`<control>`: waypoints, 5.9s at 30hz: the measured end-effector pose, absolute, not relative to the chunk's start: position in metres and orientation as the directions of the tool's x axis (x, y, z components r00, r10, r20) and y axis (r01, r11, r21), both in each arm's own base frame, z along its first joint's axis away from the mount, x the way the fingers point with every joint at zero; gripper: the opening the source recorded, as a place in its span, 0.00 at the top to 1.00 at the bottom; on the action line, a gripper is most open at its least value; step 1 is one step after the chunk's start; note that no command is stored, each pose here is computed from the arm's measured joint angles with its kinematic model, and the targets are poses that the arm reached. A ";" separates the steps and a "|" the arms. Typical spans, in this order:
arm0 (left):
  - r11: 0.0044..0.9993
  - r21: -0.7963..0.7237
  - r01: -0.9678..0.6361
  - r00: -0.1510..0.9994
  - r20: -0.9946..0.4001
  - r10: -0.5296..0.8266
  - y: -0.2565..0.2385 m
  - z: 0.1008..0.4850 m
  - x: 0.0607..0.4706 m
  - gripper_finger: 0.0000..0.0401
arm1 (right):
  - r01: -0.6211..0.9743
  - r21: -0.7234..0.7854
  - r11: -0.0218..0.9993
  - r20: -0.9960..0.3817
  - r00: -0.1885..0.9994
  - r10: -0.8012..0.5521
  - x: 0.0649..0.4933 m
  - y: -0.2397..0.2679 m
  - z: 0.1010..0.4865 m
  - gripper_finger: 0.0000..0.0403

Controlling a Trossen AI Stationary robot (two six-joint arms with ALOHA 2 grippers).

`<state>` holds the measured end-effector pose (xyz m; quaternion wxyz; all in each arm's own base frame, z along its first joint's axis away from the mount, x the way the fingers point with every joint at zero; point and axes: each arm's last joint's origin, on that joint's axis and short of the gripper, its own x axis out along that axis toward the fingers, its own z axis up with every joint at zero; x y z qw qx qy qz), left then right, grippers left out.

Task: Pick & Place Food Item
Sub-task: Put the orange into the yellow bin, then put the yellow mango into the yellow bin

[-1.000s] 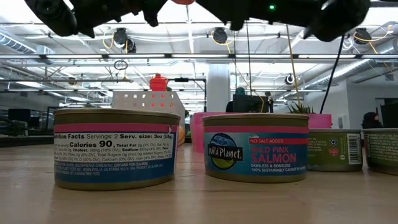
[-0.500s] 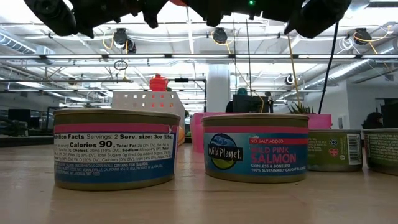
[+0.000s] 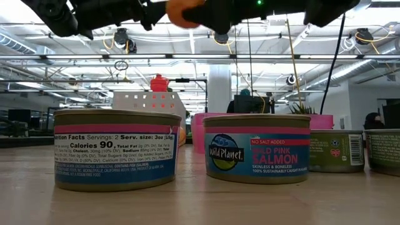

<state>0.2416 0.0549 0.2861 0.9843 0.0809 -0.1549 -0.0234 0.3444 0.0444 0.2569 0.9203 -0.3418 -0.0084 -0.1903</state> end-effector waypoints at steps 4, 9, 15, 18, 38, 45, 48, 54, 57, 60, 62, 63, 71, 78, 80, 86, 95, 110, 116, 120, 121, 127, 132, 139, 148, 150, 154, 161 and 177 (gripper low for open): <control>0.987 0.149 -0.062 0.960 0.278 0.018 0.065 0.283 0.241 0.07 | 0.437 -0.598 0.672 0.114 0.876 -0.469 0.335 0.023 0.270 0.28; 0.976 0.154 -0.156 0.977 0.169 0.129 0.076 0.272 0.240 0.06 | 0.478 -0.567 0.671 -0.015 0.808 -0.588 0.327 -0.021 0.291 0.28; 0.964 0.155 -0.214 0.975 0.087 0.203 0.083 0.264 0.240 0.11 | 0.435 -0.386 0.814 -0.324 0.762 -0.561 0.328 -0.099 0.327 0.28; 0.963 0.169 -0.211 0.977 0.067 0.203 0.083 0.262 0.240 0.13 | 0.421 -0.222 0.879 -0.460 0.750 -0.475 0.325 -0.137 0.335 0.28; 0.968 0.156 -0.199 0.980 0.008 0.200 0.083 0.256 0.240 0.16 | 0.448 -0.071 0.891 -0.850 0.440 -0.288 0.354 -0.233 0.228 0.28; 0.969 0.151 -0.195 0.980 -0.008 0.199 0.083 0.255 0.240 0.19 | 0.455 -0.064 0.888 -0.878 0.398 -0.267 0.350 -0.234 0.219 0.28; 0.969 0.150 -0.194 0.980 -0.013 0.199 0.083 0.254 0.240 0.19 | 0.456 -0.058 0.888 -0.902 0.358 -0.243 0.346 -0.233 0.215 0.28; 0.969 0.150 -0.194 0.980 -0.014 0.199 0.083 0.254 0.240 0.19 | 0.447 -0.053 0.893 -0.924 0.318 -0.214 0.339 -0.229 0.203 0.28; 0.969 0.150 -0.194 0.980 -0.014 0.199 0.083 0.254 0.240 0.20 | 0.431 -0.058 0.901 -0.927 0.313 -0.209 0.338 -0.227 0.196 0.28; 0.970 0.150 -0.194 0.980 -0.015 0.199 0.083 0.254 0.240 0.21 | 0.396 -0.070 0.915 -0.928 0.309 -0.205 0.336 -0.224 0.190 0.26; 0.970 0.149 -0.194 0.980 -0.019 0.199 0.083 0.254 0.240 0.21 | 0.383 -0.074 0.921 -0.929 0.308 -0.203 0.336 -0.222 0.186 0.19; 0.970 0.149 -0.193 0.980 -0.021 0.198 0.083 0.253 0.240 0.22 | 0.381 -0.075 0.922 -0.929 0.308 -0.203 0.337 -0.221 0.184 0.15; 0.970 0.148 -0.192 0.980 -0.028 0.198 0.083 0.253 0.240 0.21 | 0.380 -0.075 0.922 -0.929 0.310 -0.203 0.337 -0.221 0.181 0.06; 0.970 0.148 -0.192 0.980 -0.028 0.198 0.083 0.253 0.240 0.22 | 0.385 -0.079 0.919 -0.917 0.333 -0.218 0.333 -0.217 0.198 0.05; 0.970 0.148 -0.193 0.980 -0.028 0.199 0.083 0.253 0.240 0.22 | 0.385 -0.083 0.919 -0.908 0.351 -0.229 0.332 -0.215 0.205 0.05; 0.971 0.140 -0.192 0.980 -0.030 0.198 0.083 0.252 0.240 0.20 | 0.392 -0.090 0.916 -0.866 0.424 -0.267 0.326 -0.203 0.241 0.06; 0.985 0.120 -0.126 0.984 -0.114 0.139 0.069 0.244 0.244 0.22 | 0.413 0.003 0.911 -0.769 0.583 -0.262 0.327 -0.150 0.288 0.06; 0.989 0.080 0.123 0.894 -0.443 -0.076 0.006 0.208 0.249 0.24 | 0.102 -0.016 0.995 -0.525 0.846 -0.096 0.315 -0.036 0.264 0.06; 0.987 0.129 0.100 0.856 -0.516 -0.019 -0.016 0.196 0.250 0.28 | 0.063 -0.054 0.997 -0.359 0.930 -0.078 0.301 -0.025 0.254 0.06; 0.987 0.150 0.052 0.829 -0.558 0.041 -0.019 0.187 0.252 0.27 | 0.061 -0.062 0.996 -0.289 0.954 -0.076 0.294 -0.023 0.255 0.06; 0.988 0.145 0.046 0.819 -0.572 0.046 -0.020 0.183 0.253 0.27 | 0.061 -0.062 0.996 -0.287 0.955 -0.076 0.291 -0.023 0.256 0.06; 0.983 0.184 0.022 0.766 -0.635 0.102 -0.023 0.160 0.261 0.24 | 0.061 -0.062 0.996 -0.275 0.959 -0.076 0.289 -0.023 0.259 0.06; 0.961 0.277 -0.008 0.704 -0.681 0.202 -0.022 0.140 0.264 0.22 | 0.062 -0.062 0.996 -0.276 0.958 -0.076 0.289 -0.023 0.259 0.06; 0.948 0.319 -0.010 0.692 -0.682 0.237 -0.022 0.128 0.269 0.22 | 0.061 -0.062 0.996 -0.274 0.959 -0.076 0.289 -0.023 0.259 0.06; 0.935 0.354 -0.023 0.711 -0.651 0.265 -0.030 0.131 0.272 0.26 | 0.059 -0.062 0.996 -0.279 0.958 -0.074 0.289 -0.022 0.259 0.06; 0.910 0.414 -0.015 0.711 -0.635 0.301 -0.037 0.135 0.272 0.28 | 0.057 -0.063 0.996 -0.281 0.957 -0.073 0.289 -0.022 0.259 0.06; 0.885 0.466 -0.012 0.723 -0.607 0.330 -0.046 0.146 0.278 0.31 | 0.057 -0.063 0.996 -0.282 0.957 -0.073 0.289 -0.022 0.258 0.06; 0.918 0.393 -0.049 0.625 -0.705 0.335 -0.033 0.136 0.271 0.32 | 0.057 -0.062 0.996 -0.282 0.957 -0.073 0.289 -0.022 0.258 0.06; 0.982 0.117 0.150 0.640 -0.768 -0.007 -0.049 0.139 0.269 0.32 | 0.056 -0.066 0.996 -0.289 0.955 -0.072 0.289 -0.022 0.258 0.06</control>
